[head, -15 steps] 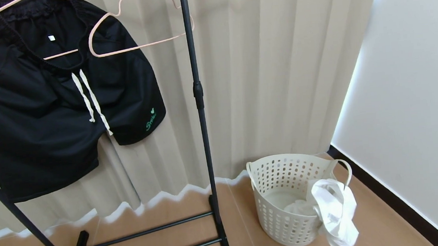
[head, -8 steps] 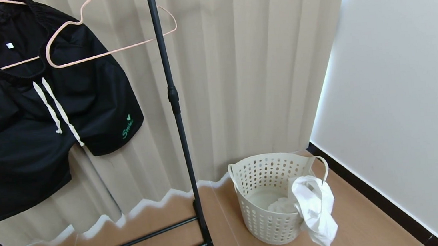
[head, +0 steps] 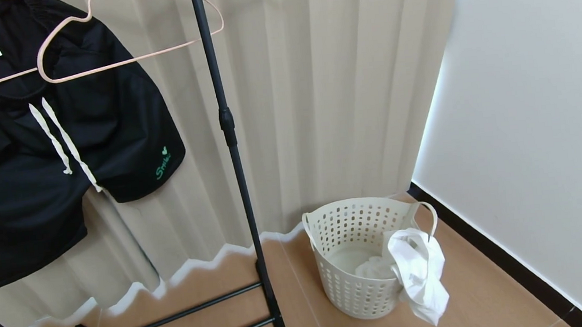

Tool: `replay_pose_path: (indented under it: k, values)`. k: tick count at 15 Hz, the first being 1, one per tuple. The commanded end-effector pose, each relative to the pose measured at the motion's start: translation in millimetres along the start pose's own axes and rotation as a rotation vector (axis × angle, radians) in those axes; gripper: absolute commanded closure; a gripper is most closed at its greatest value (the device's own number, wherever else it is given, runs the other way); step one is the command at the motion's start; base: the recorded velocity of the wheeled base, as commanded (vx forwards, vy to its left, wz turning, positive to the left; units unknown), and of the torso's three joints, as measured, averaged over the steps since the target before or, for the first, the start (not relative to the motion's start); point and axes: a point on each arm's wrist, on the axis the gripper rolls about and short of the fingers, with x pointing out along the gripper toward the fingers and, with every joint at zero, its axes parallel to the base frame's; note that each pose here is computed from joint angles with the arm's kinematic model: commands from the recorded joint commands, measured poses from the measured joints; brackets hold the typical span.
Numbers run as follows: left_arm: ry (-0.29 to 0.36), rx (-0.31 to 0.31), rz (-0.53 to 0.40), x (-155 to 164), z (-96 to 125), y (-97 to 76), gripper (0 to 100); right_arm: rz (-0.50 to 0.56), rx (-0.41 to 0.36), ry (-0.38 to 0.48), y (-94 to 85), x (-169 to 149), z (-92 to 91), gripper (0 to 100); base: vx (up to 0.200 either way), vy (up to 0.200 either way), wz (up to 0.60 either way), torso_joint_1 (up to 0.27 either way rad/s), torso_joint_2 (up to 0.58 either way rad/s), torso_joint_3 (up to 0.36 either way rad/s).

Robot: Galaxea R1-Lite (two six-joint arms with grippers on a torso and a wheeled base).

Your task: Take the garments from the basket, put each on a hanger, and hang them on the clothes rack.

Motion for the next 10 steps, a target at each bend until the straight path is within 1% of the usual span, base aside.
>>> replay_pose_path:
  k: [1,10]
  values:
    - [0.001,0.000,0.002,0.1,0.1,0.0,0,0.001,0.000,0.001,0.0,0.1,0.0,0,0.000,0.000,0.00,0.002,0.00,-0.183]
    - [0.001,0.000,0.000,0.1,0.1,0.0,0,-0.001,0.000,0.001,0.0,0.1,0.0,0,0.000,0.000,0.00,0.003,0.00,-0.200]
